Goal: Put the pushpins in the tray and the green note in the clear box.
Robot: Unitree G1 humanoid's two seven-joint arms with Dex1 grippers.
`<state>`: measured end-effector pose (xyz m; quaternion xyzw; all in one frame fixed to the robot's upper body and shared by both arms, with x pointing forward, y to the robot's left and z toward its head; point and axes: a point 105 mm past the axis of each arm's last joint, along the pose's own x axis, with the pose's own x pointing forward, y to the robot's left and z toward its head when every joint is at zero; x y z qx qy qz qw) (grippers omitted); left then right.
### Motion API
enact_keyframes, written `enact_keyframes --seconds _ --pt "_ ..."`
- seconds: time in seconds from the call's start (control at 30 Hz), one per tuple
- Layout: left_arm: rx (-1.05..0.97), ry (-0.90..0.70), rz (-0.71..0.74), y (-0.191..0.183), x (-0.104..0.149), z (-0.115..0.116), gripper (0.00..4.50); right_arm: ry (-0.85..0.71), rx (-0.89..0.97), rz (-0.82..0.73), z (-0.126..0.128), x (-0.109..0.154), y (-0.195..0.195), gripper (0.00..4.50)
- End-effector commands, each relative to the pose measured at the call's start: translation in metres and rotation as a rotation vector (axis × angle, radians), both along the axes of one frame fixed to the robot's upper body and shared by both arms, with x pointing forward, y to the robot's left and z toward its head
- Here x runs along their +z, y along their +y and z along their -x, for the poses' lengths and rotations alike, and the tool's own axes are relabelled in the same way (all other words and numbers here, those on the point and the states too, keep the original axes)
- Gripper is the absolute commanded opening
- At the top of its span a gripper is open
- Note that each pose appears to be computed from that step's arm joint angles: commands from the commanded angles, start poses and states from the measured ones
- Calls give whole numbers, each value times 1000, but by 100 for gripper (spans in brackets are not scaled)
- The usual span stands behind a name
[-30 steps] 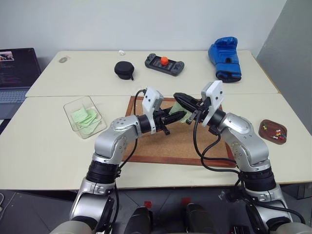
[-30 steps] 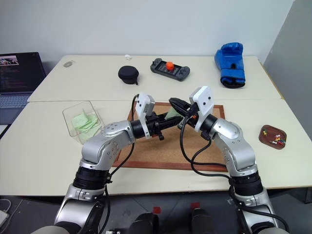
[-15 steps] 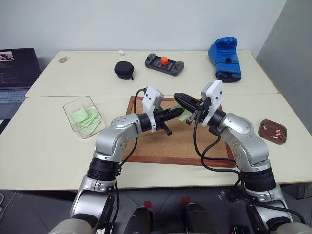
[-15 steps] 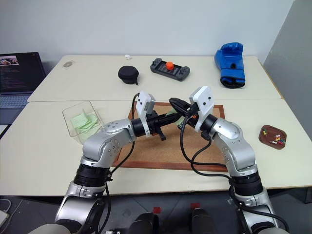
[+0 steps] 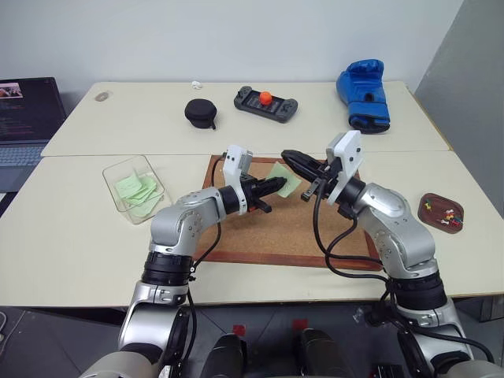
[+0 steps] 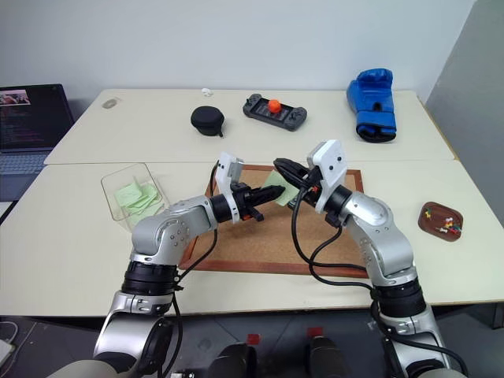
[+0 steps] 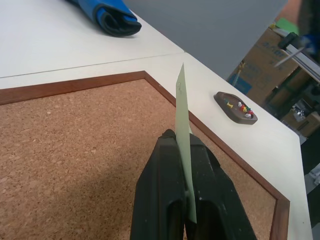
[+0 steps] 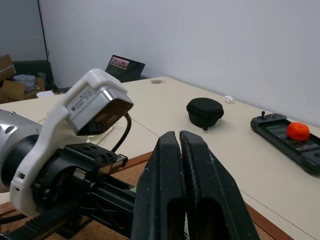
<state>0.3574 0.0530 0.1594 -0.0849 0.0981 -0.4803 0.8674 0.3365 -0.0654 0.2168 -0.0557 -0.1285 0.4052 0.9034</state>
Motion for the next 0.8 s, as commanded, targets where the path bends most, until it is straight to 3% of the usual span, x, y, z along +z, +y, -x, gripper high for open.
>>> enact_keyframes --seconds 0.03,0.17,0.37,0.8 --pt "-96 -209 -84 -10 25 11 2 -4 -195 -33 -5 9 -46 0" --pt "-238 -404 -192 -24 32 27 2 94 -502 -54 -6 -7 -118 0" --pt "-440 -547 -314 -44 23 44 2 257 -923 -107 8 -33 -215 0" --pt "-543 -575 -314 -73 18 50 2 407 -1072 -186 10 -64 -267 0"
